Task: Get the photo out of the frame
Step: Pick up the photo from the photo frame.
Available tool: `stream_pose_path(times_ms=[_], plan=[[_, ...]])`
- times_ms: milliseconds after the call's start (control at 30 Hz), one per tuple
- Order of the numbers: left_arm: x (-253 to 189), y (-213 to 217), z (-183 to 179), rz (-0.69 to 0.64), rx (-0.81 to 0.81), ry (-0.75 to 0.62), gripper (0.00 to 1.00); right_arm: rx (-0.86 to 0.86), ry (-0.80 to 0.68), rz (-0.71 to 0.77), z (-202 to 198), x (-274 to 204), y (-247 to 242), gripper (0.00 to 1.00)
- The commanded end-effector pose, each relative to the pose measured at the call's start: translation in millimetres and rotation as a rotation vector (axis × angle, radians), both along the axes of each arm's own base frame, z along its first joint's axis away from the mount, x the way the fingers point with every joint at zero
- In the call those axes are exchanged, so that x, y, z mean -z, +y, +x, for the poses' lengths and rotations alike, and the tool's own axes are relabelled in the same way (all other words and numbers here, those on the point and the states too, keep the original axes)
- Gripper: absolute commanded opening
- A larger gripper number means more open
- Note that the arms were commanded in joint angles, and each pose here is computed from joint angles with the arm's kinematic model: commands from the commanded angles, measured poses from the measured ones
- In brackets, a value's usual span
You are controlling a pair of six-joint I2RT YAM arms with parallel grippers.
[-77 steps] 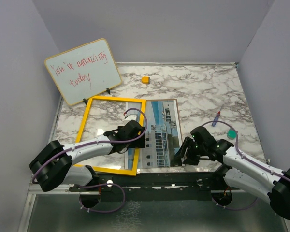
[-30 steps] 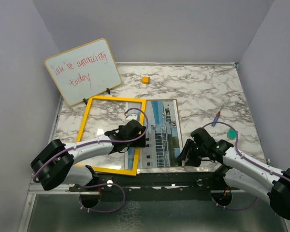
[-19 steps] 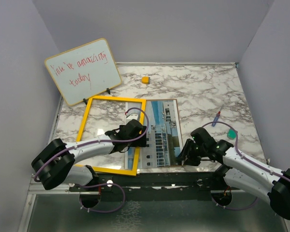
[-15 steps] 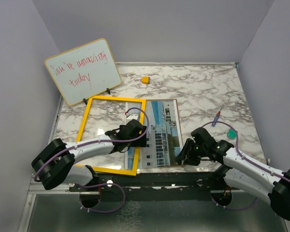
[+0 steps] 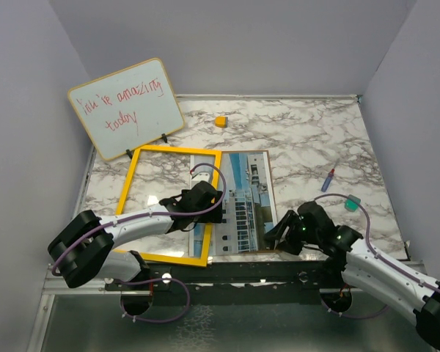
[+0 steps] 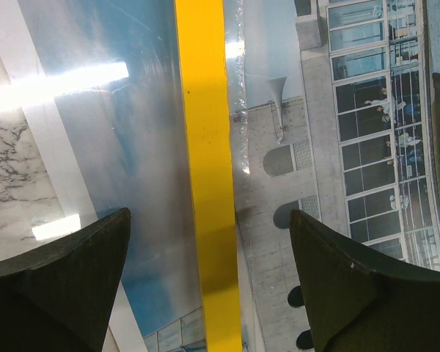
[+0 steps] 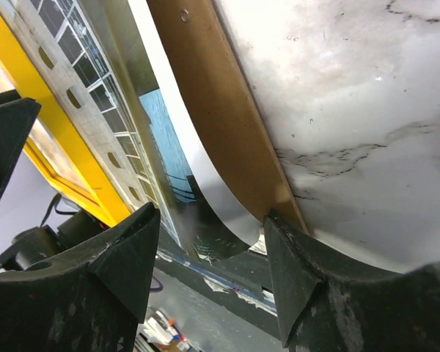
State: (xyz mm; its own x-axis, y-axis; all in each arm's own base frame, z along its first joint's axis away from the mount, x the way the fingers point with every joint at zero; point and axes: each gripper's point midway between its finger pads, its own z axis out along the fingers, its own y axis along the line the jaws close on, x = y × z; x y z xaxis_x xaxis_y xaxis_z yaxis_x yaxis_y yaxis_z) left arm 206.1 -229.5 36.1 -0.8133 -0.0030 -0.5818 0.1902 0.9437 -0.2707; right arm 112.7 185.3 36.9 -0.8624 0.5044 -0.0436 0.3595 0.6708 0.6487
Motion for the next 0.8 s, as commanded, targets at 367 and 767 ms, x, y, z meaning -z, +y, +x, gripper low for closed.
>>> stream_pose_path(times_ms=[367, 767], plan=[[11.5, 3.7, -14.2, 0.03, 0.035, 0.068, 0.88, 0.023, -0.076, 0.245, 10.6, -28.7, 27.7, 0.69], [10.1, 5.6, -15.0, 0.03, 0.031, 0.065, 0.88, 0.054, -0.081, 0.204, 10.8, -21.5, 18.7, 0.73]])
